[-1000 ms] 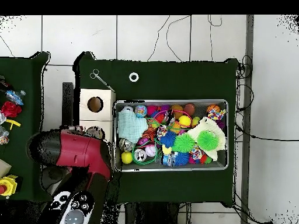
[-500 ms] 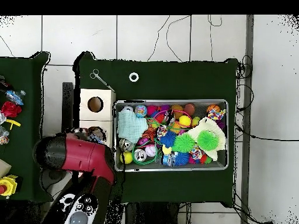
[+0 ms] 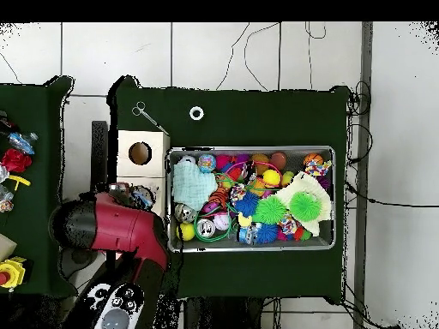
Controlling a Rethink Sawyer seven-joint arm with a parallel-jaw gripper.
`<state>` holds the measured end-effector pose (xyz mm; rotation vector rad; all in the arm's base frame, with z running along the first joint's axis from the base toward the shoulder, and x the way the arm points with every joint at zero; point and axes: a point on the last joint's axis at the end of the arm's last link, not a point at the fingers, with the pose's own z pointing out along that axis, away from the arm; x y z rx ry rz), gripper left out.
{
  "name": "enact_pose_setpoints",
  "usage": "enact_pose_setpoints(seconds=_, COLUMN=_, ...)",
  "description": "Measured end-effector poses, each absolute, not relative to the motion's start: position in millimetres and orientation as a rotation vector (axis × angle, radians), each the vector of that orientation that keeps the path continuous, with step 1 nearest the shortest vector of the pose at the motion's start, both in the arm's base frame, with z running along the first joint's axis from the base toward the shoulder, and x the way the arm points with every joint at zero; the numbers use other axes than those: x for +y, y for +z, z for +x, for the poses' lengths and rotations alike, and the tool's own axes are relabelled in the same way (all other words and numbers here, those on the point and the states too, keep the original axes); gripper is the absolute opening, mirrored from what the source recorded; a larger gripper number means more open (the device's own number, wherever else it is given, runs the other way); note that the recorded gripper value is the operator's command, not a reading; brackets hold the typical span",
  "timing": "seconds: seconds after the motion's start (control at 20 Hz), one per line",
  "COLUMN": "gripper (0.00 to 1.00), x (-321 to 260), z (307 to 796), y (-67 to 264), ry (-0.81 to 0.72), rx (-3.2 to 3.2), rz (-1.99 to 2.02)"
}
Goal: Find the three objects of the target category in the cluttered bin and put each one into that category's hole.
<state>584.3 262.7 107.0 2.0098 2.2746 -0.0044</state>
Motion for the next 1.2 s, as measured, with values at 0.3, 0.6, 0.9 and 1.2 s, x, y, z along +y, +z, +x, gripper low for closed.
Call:
enact_pose_setpoints(seconds=0.3, gripper=0.00, x=262.8, z=584.3, y=106.9, ry=-0.004, rx=2.275, rz=2.010)
enact_pose_setpoints(seconds=0.6, gripper=1.00, x=262.7, z=583.9, y=105.9, ry=-0.007, rx=2.275, rz=2.009)
enact_pose_setpoints(seconds=0.9, gripper=1.00, x=260.0, z=579.0, y=91.5, ry=-0.045, rx=2.282, rz=2.011)
enact_pose_setpoints(seconds=1.2, gripper=1.00, x=265.2, z=578.1, y=84.3, ry=-0.062, rx=2.292, rz=1.987)
